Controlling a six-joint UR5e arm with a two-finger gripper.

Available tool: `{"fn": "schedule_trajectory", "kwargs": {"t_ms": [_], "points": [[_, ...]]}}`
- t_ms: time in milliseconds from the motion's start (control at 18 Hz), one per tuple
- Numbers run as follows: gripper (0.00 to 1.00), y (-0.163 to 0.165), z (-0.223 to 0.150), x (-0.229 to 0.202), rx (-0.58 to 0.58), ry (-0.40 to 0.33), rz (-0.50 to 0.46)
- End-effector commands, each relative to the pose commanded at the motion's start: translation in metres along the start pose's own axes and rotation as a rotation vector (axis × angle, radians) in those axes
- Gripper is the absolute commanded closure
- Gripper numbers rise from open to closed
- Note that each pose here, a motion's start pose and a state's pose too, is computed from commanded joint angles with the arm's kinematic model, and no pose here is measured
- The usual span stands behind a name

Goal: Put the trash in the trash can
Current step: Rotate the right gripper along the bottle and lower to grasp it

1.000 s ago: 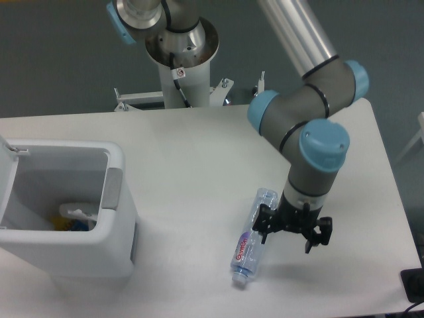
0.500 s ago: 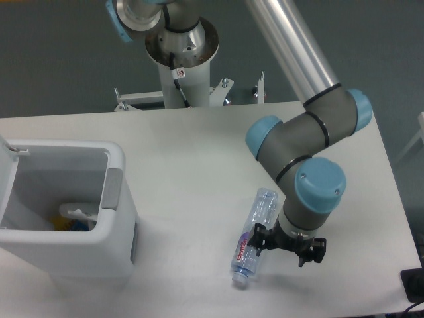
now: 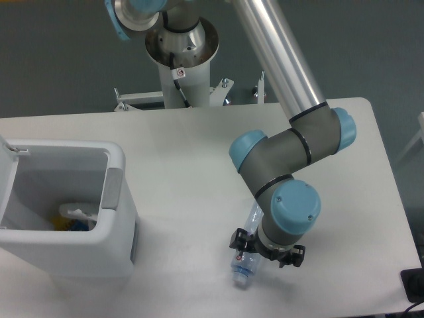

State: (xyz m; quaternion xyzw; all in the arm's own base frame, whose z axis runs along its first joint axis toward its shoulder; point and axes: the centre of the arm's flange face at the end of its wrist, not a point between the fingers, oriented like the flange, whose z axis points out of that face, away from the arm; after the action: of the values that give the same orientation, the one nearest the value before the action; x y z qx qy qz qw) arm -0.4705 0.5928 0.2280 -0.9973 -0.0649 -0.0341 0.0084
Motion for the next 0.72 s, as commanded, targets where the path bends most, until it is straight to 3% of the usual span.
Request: {"fn": "schedule_trajectory", "kwargs": {"t_ms": [333,444,611,722], "points": [[0.05,-0.003,0.021,0.019,-0.084,-0.043,0.029],[0.21,0.0,0.025,0.019,-0.102,-0.052,0.01],[0.22,-0.005,0.034,0.028,-0.12,-0.089,0.004],[0.39,-0.002,0.038,0.027,-0.128,-0.122,-0.005]]}}
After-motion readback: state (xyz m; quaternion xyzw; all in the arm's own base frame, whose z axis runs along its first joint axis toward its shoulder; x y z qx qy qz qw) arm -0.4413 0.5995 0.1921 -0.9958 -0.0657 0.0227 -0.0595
